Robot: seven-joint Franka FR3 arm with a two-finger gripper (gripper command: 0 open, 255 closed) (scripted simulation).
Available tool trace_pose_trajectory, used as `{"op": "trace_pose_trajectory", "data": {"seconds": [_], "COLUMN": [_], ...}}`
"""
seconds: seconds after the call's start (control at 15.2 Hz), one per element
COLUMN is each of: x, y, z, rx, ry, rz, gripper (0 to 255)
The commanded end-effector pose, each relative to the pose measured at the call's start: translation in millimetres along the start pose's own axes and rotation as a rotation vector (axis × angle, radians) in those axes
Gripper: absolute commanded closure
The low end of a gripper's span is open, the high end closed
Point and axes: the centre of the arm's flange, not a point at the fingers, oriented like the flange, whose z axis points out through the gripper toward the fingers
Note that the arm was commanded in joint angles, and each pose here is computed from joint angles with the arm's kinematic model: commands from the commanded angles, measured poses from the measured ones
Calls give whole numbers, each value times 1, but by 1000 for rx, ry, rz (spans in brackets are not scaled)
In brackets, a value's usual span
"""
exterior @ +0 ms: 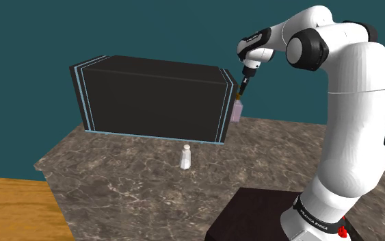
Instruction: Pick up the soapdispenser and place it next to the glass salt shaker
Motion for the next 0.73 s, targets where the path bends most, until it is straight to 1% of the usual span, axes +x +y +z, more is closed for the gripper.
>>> {"op": "trace_pose_trajectory", "data": {"seconds": [0.0, 0.66], "x": [1, 6], "y": [1, 5], "z": [-12, -64], "rx": [0, 0], "ry": [0, 0], "rz": [0, 0], "gripper": [255, 255]}}
